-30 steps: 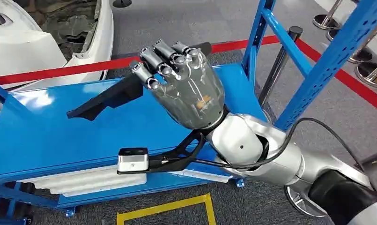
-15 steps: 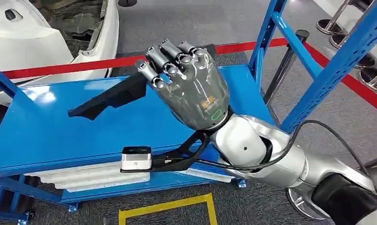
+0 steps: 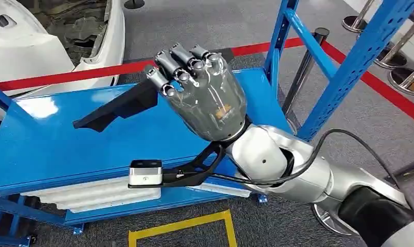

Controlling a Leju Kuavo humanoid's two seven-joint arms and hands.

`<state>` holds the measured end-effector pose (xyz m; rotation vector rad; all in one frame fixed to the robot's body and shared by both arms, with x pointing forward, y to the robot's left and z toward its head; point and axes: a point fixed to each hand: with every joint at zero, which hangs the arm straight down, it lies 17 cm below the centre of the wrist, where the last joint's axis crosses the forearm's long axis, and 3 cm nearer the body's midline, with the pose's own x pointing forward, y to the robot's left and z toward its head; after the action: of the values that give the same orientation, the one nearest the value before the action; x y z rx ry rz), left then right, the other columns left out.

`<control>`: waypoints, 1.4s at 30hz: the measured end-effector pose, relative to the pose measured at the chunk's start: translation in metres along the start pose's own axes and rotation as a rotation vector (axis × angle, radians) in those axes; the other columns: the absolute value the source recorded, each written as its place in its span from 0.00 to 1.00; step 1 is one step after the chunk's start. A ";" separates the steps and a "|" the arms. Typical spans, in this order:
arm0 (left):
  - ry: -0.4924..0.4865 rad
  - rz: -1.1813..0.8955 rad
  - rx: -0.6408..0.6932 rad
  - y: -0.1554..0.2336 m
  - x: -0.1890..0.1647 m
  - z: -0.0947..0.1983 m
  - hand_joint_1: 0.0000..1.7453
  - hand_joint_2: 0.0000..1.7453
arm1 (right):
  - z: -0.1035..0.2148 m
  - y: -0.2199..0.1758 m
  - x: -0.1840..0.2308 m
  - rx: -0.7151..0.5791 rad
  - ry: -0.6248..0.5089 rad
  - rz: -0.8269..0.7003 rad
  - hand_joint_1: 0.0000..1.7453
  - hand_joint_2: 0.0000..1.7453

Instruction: Take the parts from the cabinet and place them on the table.

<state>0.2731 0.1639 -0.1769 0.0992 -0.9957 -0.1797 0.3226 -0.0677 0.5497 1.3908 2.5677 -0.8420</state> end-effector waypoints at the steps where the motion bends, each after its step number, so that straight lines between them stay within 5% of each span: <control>1: 0.001 -0.001 0.000 0.000 0.000 0.000 0.00 1.00 | 0.000 0.000 0.000 0.001 0.001 0.001 1.00 1.00; 42: 0.009 -0.013 -0.037 -0.007 -0.002 0.001 0.00 1.00 | 0.009 0.015 -0.004 0.010 0.053 -0.049 1.00 1.00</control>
<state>0.2700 0.1578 -0.1792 0.0723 -0.9823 -0.2096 0.3347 -0.0689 0.5371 1.3759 2.6507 -0.8381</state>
